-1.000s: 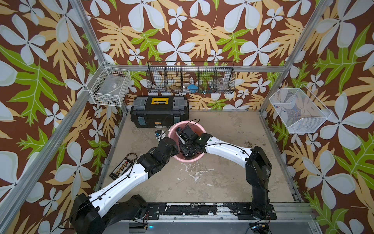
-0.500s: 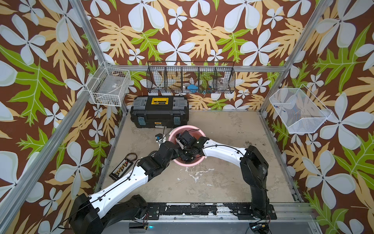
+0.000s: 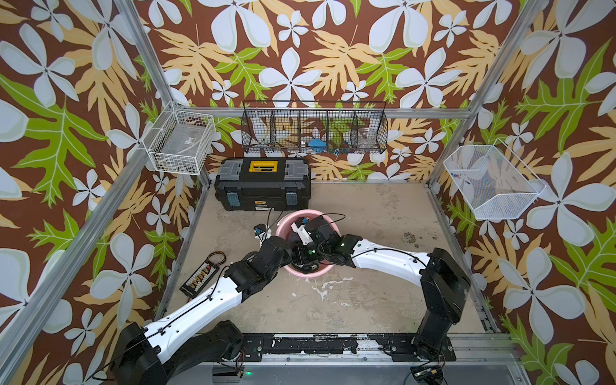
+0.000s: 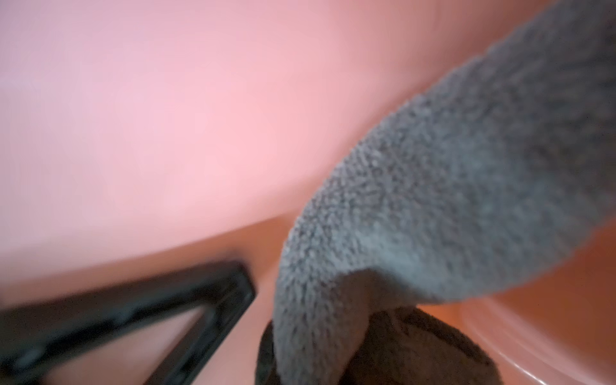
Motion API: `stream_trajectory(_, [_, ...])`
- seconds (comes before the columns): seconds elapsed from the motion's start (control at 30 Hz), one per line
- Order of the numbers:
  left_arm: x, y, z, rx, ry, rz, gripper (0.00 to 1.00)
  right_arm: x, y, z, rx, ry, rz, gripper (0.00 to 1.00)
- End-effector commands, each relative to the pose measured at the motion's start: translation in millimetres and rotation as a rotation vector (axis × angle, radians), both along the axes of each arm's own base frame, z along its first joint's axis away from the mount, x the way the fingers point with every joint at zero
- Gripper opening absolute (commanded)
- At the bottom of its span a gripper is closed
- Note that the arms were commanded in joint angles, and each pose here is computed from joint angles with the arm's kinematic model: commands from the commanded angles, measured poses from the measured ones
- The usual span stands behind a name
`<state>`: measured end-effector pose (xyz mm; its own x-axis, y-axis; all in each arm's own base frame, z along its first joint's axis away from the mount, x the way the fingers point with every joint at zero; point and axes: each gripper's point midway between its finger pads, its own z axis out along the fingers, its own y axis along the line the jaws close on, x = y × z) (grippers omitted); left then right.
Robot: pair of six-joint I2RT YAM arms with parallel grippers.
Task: Wipe the inside of the bucket with a cloth
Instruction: Wipe the dirt from the inside of the bucket.
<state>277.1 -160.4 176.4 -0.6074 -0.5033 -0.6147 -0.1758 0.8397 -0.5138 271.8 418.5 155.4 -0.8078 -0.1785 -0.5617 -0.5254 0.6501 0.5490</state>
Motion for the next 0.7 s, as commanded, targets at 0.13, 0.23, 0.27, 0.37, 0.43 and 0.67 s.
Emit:
stream_trajectory(0.13, [6.9,-8.4,16.1,-0.068,-0.051,0.004,0.00,43.6,-31.3,6.6,-0.124,-0.265,-0.187,0.00])
stream_trajectory(0.23, [7.9,-12.5,18.6,-0.059,-0.052,-0.020,0.00,53.1,-28.7,-14.8,-0.224,-0.279,-0.208,0.00])
stream_trajectory(0.27, [8.4,-13.9,19.2,-0.057,-0.051,-0.028,0.00,55.3,-26.9,-20.1,-0.253,-0.288,-0.212,0.00])
stream_trajectory(0.37, [7.2,-16.5,21.3,-0.064,-0.050,-0.045,0.00,65.8,-24.8,-36.2,-0.375,-0.325,-0.243,0.00])
stream_trajectory(0.43, [6.1,-15.7,23.6,-0.066,-0.059,-0.048,0.00,73.6,-25.9,-47.3,-0.466,-0.347,-0.252,0.00])
stream_trajectory(0.67, [3.2,-10.1,27.9,-0.069,-0.075,-0.038,0.00,74.1,-21.6,-71.2,-0.602,-0.350,-0.183,0.00])
